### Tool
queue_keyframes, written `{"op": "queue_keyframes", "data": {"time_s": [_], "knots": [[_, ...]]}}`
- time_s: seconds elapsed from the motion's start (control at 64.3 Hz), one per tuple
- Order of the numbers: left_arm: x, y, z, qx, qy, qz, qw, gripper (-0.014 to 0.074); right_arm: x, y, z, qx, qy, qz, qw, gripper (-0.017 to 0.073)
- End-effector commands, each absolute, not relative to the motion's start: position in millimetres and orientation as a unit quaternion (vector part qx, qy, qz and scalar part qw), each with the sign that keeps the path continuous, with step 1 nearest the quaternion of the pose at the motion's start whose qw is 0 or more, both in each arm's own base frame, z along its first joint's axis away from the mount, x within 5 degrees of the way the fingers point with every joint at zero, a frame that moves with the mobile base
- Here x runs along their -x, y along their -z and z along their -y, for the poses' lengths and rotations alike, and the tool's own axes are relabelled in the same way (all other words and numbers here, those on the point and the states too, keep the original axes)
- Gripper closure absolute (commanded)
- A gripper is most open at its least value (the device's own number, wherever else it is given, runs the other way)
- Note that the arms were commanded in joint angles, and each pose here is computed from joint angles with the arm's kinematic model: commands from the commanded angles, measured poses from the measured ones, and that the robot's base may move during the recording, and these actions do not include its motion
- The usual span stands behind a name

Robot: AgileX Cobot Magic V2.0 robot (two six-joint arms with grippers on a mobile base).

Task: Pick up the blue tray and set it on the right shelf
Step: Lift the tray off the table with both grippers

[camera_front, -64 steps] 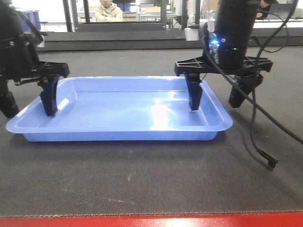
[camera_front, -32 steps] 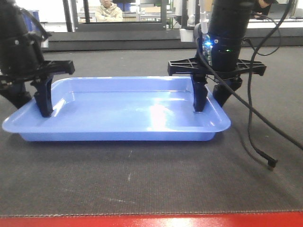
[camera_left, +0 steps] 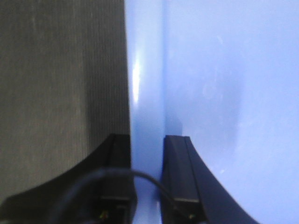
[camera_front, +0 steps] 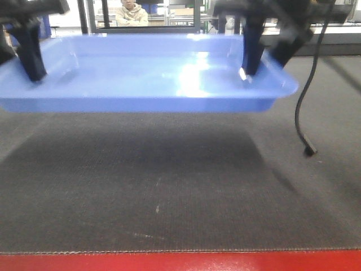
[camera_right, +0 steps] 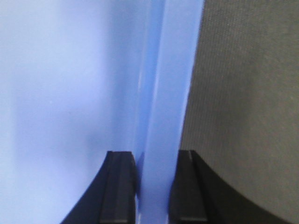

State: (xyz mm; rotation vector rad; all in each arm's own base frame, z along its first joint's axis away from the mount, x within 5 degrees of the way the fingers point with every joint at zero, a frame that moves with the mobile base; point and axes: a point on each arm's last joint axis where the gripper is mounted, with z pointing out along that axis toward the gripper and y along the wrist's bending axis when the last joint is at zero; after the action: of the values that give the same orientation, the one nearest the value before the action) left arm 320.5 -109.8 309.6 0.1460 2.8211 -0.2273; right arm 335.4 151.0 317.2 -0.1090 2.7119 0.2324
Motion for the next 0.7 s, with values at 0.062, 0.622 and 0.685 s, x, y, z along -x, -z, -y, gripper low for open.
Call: {"op": "queue_keyframes", "data": {"time_s": [0.062, 0.622, 0.685], "knots": [[-278, -343, 114, -0.098, 0.072, -0.975, 0.189, 0.0636, -290, -366, -146, 0.076, -0.100, -0.952, 0.278, 0.0503], [-209, -382, 130, -0.157, 0.102, -0.964, 0.189, 0.0636, -196, -405, -110, 0.095, -0.129, -0.932, 0.326, 0.0503], [-209, -381, 130, -0.157, 0.104, -0.964, 0.187, 0.0636, -191, -409, -107, 0.094, -0.133, -0.928, 0.334, 0.0503]]}}
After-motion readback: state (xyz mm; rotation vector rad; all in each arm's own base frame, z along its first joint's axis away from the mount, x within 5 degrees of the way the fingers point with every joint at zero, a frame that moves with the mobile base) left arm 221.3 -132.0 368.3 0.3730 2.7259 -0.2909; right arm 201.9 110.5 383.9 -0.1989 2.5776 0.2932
